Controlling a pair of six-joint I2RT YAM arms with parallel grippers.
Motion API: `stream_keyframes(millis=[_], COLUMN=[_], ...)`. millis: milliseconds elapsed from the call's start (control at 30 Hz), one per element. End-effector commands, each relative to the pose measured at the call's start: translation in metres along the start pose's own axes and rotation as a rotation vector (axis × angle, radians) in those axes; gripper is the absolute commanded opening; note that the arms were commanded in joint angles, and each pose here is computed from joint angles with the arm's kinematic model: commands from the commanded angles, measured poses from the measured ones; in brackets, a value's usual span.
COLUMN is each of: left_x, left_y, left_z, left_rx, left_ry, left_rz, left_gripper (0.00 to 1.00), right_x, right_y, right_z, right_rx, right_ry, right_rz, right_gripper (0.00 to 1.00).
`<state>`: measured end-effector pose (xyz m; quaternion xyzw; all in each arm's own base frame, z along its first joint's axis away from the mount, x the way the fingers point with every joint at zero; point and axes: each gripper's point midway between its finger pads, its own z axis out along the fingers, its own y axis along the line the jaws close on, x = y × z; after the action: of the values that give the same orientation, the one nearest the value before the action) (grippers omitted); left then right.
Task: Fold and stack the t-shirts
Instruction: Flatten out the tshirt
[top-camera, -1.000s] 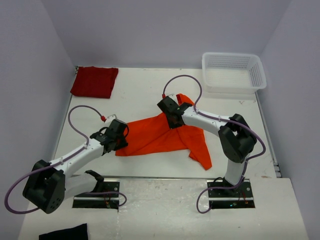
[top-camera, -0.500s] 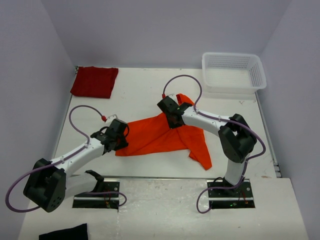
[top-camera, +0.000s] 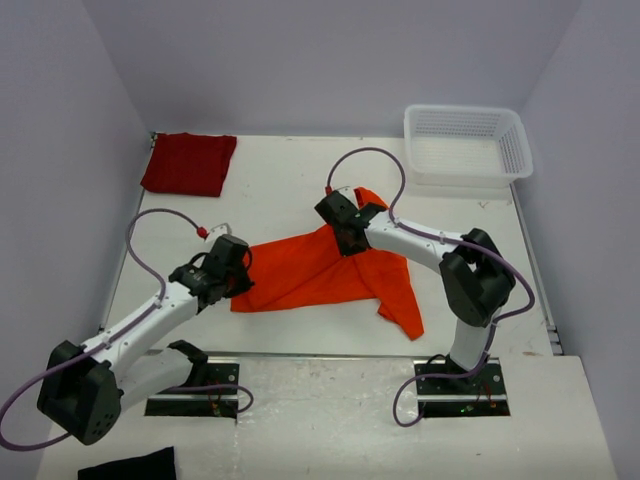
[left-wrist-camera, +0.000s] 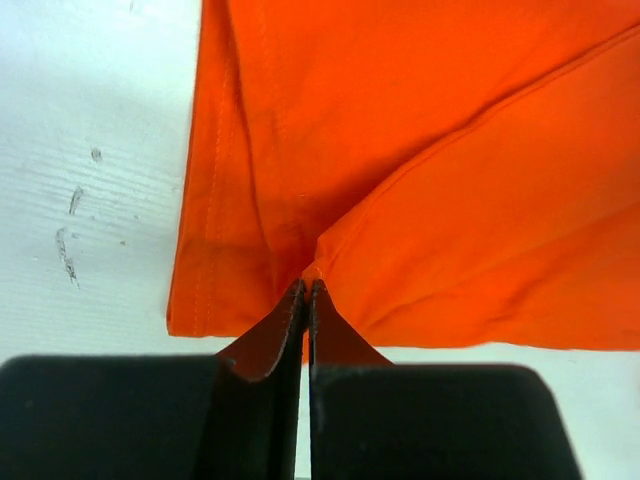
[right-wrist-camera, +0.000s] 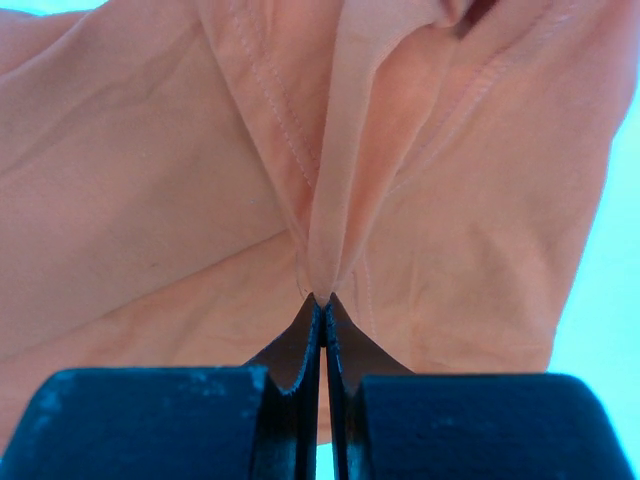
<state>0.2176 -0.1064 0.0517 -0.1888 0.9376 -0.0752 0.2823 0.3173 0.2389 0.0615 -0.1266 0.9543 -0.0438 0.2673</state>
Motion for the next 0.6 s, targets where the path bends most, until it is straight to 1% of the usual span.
stream_keyframes(millis=[0, 67, 100, 133, 200, 233, 300, 333, 400, 433, 467, 500, 567], left_x=[-0.04, -0.064, -0.075, -0.09, -0.11, -0.125, -0.143, -0.156, -0.169, -0.179, -0.185, -0.19, -0.206], left_y=[-0.022, -0.033, -0.033, -0.037, -0.037, -0.042, -0.041, -0.045, -0.047, -0.05, -0.05, -0.05, -0.048], left_z=[-0.039, -0.069, -0.079, -0.101, -0.123, -0.144, -0.161, -0.179, -0.189, -0.204, -0.21, -0.213, -0.233], left_rx=[0.082, 0.127, 0.122, 0.134, 0.123, 0.138, 0.121, 0.137, 0.12, 0.133, 0.125, 0.114, 0.097], left_ry=[-0.108, -0.172, -0.204, -0.239, -0.3, -0.339, -0.392, -0.428, -0.462, -0.49, -0.511, -0.522, -0.575], left_rz=[-0.019, -0.017, -0.012, -0.016, -0.01, -0.016, -0.009, -0.016, -0.002, -0.011, -0.003, 0.001, -0.005], left_gripper=[0.0, 0.0, 0.0, 0.0, 0.0, 0.0, 0.0, 0.0, 0.0, 0.0, 0.0, 0.0, 0.0], right_x=[-0.045, -0.059, -0.069, -0.074, -0.092, -0.097, -0.115, -0.119, -0.135, -0.139, -0.149, -0.153, -0.16], right_y=[-0.024, -0.038, -0.052, -0.06, -0.085, -0.094, -0.119, -0.126, -0.149, -0.157, -0.165, -0.177, -0.19], right_z=[-0.046, -0.064, -0.079, -0.088, -0.115, -0.123, -0.151, -0.16, -0.188, -0.197, -0.215, -0.224, -0.257], right_rx=[0.034, 0.047, 0.059, 0.07, 0.095, 0.106, 0.12, 0.122, 0.13, 0.138, 0.136, 0.15, 0.143], right_ry=[-0.132, -0.178, -0.216, -0.236, -0.295, -0.312, -0.378, -0.397, -0.462, -0.478, -0.523, -0.544, -0.621], right_rz=[0.053, 0.07, 0.094, 0.096, 0.134, 0.134, 0.174, 0.169, 0.207, 0.202, 0.216, 0.227, 0.25], right_gripper=[0.0, 0.0, 0.0, 0.0, 0.0, 0.0, 0.0, 0.0, 0.0, 0.0, 0.0, 0.0, 0.0])
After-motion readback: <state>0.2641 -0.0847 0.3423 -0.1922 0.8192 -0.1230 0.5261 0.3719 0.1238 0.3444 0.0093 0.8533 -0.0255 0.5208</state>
